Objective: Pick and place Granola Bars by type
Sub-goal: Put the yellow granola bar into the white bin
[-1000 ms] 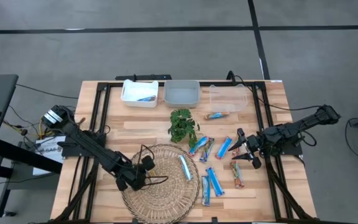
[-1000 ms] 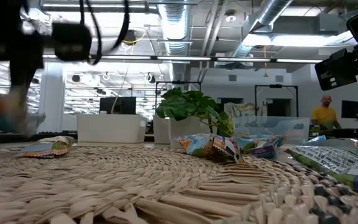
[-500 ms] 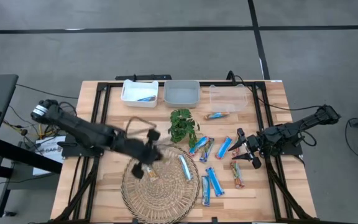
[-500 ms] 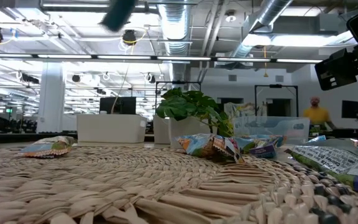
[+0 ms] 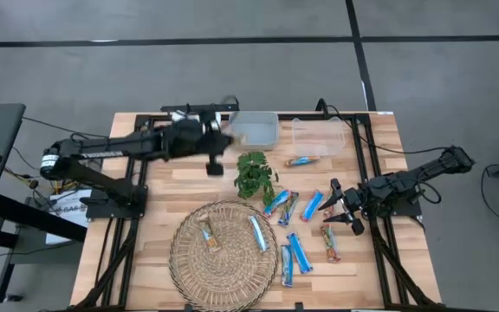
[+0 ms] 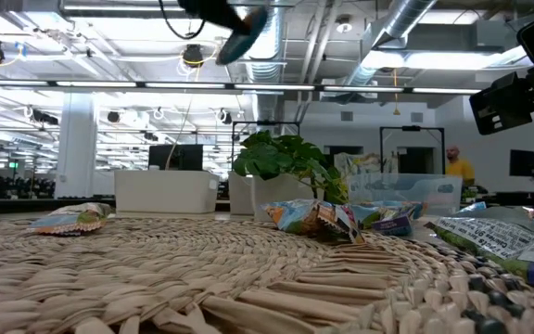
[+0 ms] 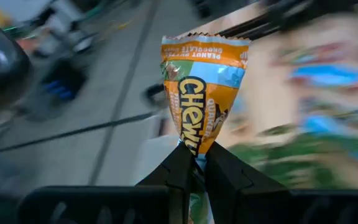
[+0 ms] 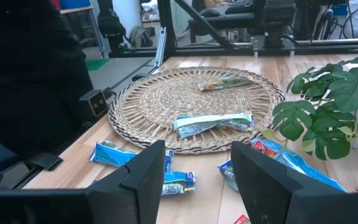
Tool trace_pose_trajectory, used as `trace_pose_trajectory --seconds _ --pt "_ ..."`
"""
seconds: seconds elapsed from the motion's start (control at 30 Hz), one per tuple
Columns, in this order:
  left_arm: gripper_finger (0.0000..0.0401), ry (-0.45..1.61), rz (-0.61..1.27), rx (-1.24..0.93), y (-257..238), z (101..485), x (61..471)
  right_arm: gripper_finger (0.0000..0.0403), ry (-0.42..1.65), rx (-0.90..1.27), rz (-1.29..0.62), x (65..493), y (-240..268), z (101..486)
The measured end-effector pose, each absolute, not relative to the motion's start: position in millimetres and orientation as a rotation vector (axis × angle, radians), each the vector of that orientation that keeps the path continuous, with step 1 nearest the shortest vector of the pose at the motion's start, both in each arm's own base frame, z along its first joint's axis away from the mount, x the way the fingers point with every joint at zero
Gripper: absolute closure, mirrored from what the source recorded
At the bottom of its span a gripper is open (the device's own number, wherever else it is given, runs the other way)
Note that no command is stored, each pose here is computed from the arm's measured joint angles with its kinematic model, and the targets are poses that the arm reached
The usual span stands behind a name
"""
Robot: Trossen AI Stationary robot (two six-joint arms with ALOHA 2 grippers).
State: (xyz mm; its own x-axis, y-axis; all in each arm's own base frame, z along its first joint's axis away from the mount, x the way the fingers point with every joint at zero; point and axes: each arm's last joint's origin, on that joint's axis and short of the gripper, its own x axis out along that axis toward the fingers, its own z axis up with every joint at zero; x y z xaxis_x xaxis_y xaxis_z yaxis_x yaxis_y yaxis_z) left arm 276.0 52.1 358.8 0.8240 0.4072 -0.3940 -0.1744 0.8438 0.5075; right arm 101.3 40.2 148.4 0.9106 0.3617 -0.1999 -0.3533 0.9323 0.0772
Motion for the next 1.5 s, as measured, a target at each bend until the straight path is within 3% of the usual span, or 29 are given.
trace_pose_trajectory --seconds 0.23,0.47,0.87,1.3,1.5 --pt "0.0373 0.675 0.619 0.462 114 354 253 0.0227 0.214 0.04 0.368 101 40 148" --pt "0.0373 0.868 0.74 0.387 155 339 227 0.0225 0.214 0.04 0.368 101 40 148" --pt "0.0373 1.058 0.687 0.245 183 311 213 0.0226 0.214 0.04 0.368 101 40 148" --pt "0.0373 1.271 0.532 0.177 213 241 244 0.0227 0.214 0.04 0.369 101 40 148" --pt "0.0366 1.295 0.514 0.13 216 227 249 0.0225 0.214 0.04 0.369 101 40 148"
